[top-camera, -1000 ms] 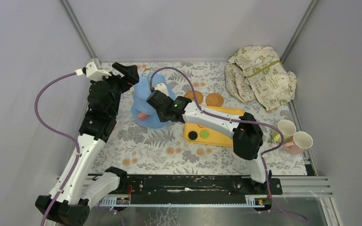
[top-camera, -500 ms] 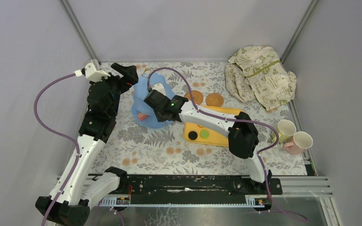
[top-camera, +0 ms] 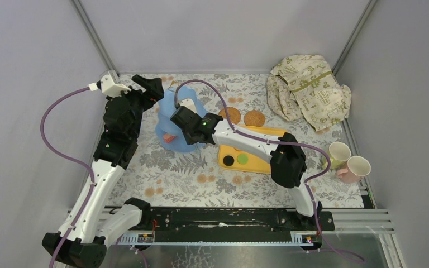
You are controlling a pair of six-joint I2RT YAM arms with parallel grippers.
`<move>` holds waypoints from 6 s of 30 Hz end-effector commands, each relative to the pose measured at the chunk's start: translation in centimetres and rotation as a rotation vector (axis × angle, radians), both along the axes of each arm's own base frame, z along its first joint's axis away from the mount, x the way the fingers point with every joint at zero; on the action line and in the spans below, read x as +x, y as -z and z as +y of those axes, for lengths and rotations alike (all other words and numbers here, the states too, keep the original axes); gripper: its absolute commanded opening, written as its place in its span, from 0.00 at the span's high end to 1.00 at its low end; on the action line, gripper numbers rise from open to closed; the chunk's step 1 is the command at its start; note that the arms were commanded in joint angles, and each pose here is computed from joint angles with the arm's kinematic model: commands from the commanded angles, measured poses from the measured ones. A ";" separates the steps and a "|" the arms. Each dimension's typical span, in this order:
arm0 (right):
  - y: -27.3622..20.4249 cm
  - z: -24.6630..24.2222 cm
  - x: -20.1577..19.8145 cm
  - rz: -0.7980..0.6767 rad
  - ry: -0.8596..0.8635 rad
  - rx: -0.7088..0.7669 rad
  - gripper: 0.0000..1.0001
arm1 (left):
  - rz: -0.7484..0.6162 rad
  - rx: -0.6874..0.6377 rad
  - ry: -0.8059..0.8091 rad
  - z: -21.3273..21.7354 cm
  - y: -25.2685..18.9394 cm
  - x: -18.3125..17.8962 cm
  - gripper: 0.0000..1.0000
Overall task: Serve the afternoon tea
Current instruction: Place the desert on the desert table, then place the clamp on the tray.
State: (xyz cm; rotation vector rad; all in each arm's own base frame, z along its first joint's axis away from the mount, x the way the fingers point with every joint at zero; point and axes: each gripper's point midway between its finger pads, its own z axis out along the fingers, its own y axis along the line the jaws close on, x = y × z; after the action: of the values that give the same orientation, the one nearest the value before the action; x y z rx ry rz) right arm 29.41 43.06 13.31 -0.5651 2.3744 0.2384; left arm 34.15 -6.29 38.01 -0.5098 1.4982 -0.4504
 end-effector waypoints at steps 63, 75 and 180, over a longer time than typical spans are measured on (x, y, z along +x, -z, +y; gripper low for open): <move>-7.3 -4.5 -3.4 -0.139 -0.019 0.117 0.74 | -0.011 0.009 -0.014 0.4 -1.9 0.9 0.05; -2.6 -15.0 -7.5 -0.091 0.130 0.012 0.75 | 0.000 -0.026 0.020 -0.5 -0.6 1.4 0.06; 8.3 -21.6 -12.6 -0.402 0.448 0.069 0.41 | -0.038 -0.074 0.118 -2.0 0.4 -0.3 0.05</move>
State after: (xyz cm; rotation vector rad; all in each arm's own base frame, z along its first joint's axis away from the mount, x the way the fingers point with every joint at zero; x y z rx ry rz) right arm 15.96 21.22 4.02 -0.1485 2.1039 -0.0662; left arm 33.85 -8.04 35.99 -0.4823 1.5511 -0.5612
